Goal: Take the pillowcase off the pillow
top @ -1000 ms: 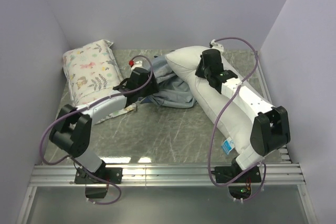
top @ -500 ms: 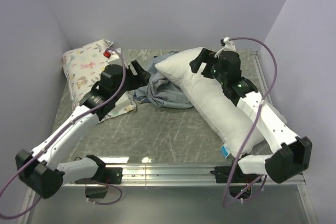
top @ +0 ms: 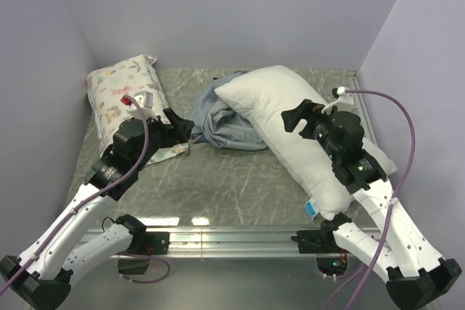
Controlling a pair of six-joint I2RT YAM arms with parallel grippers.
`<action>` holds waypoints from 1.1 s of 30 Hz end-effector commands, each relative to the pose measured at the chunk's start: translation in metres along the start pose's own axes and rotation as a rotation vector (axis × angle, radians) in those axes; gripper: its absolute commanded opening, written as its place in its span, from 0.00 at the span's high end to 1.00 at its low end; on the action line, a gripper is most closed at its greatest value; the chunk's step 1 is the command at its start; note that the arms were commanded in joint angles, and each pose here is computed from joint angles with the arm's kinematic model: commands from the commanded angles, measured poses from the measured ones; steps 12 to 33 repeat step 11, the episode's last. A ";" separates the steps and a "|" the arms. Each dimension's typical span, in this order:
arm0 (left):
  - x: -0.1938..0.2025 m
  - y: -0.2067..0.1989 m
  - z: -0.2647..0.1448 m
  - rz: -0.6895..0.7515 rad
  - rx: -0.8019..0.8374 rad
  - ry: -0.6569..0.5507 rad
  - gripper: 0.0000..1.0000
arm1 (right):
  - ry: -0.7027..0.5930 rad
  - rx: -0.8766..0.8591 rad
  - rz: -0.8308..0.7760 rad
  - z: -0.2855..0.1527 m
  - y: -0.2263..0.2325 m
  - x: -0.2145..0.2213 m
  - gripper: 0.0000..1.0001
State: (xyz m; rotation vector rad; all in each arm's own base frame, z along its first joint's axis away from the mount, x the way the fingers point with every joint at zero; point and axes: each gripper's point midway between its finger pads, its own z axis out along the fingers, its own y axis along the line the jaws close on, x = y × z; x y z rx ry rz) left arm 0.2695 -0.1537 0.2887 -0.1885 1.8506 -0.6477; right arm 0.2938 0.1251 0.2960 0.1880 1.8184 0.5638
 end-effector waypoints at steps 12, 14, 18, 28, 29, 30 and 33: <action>0.001 -0.005 -0.003 0.013 0.041 -0.006 0.11 | 0.015 0.042 -0.055 -0.005 -0.017 0.014 0.00; 0.001 -0.005 -0.003 0.013 0.041 -0.006 0.11 | 0.015 0.042 -0.055 -0.005 -0.017 0.014 0.00; 0.001 -0.005 -0.003 0.013 0.041 -0.006 0.11 | 0.015 0.042 -0.055 -0.005 -0.017 0.014 0.00; 0.001 -0.005 -0.003 0.013 0.041 -0.006 0.11 | 0.015 0.042 -0.055 -0.005 -0.017 0.014 0.00; 0.001 -0.005 -0.003 0.013 0.041 -0.006 0.11 | 0.015 0.042 -0.055 -0.005 -0.017 0.014 0.00; 0.001 -0.005 -0.003 0.013 0.041 -0.006 0.11 | 0.015 0.042 -0.055 -0.005 -0.017 0.014 0.00; 0.001 -0.005 -0.003 0.013 0.041 -0.006 0.11 | 0.015 0.042 -0.055 -0.005 -0.017 0.014 0.00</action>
